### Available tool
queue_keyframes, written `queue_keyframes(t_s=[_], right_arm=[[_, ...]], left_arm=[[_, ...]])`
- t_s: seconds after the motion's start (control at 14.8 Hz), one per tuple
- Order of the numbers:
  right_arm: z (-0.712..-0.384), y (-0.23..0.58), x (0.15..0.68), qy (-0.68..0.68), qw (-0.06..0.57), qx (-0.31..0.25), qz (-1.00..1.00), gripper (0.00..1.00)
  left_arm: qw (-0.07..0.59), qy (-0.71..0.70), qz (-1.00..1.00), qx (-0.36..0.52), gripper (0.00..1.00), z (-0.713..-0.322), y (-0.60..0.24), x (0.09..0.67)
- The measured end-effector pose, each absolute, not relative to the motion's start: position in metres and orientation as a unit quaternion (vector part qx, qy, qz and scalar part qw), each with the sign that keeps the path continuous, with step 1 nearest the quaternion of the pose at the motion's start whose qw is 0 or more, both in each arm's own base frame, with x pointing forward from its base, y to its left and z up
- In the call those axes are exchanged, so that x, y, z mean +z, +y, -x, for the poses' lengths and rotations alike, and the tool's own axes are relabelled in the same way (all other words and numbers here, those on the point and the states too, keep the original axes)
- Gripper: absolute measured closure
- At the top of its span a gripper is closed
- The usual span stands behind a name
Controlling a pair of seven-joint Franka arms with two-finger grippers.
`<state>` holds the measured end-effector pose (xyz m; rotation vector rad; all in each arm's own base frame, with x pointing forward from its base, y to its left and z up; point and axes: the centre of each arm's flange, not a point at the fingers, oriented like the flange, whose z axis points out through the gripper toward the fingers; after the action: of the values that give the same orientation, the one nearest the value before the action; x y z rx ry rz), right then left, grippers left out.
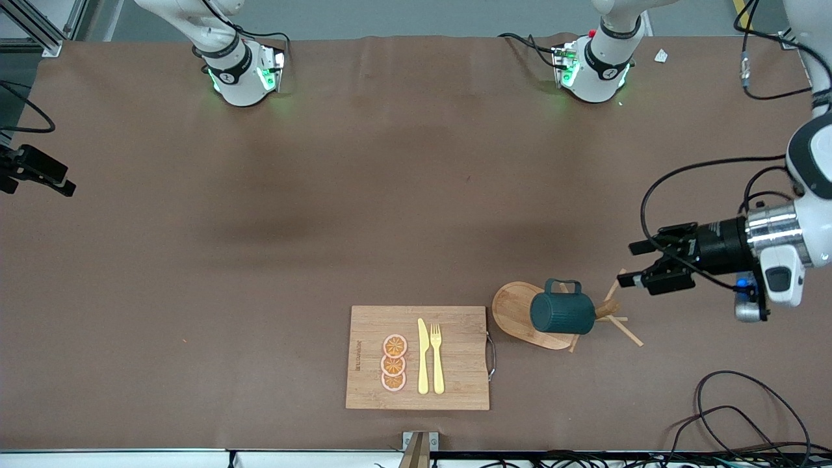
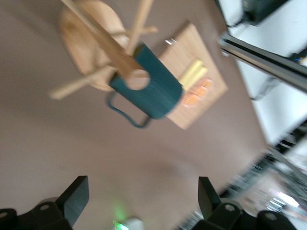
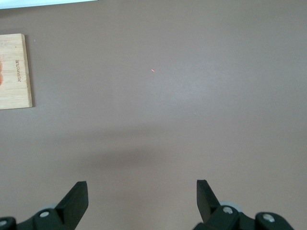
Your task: Pass cup and hang on rack
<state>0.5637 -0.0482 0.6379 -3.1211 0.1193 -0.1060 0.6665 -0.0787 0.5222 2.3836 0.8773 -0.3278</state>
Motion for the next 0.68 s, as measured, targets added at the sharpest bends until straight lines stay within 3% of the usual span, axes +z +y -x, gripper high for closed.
queue_keyframes(t_s=[0.27,0.68], right_arm=[[-0.564,-0.048,0.638,0.038,0.008,-0.034,0.999,0.00],[-0.564,-0.048,0.638,0.038,0.008,-0.034,0.999,0.00]], left_arm=[[0.166,0.212,-0.962,-0.046,0.00,-0.639,-0.095,0.562],[0.063,0.056,-0.996,0.010,0.00,-0.611,-0.086,0.606]])
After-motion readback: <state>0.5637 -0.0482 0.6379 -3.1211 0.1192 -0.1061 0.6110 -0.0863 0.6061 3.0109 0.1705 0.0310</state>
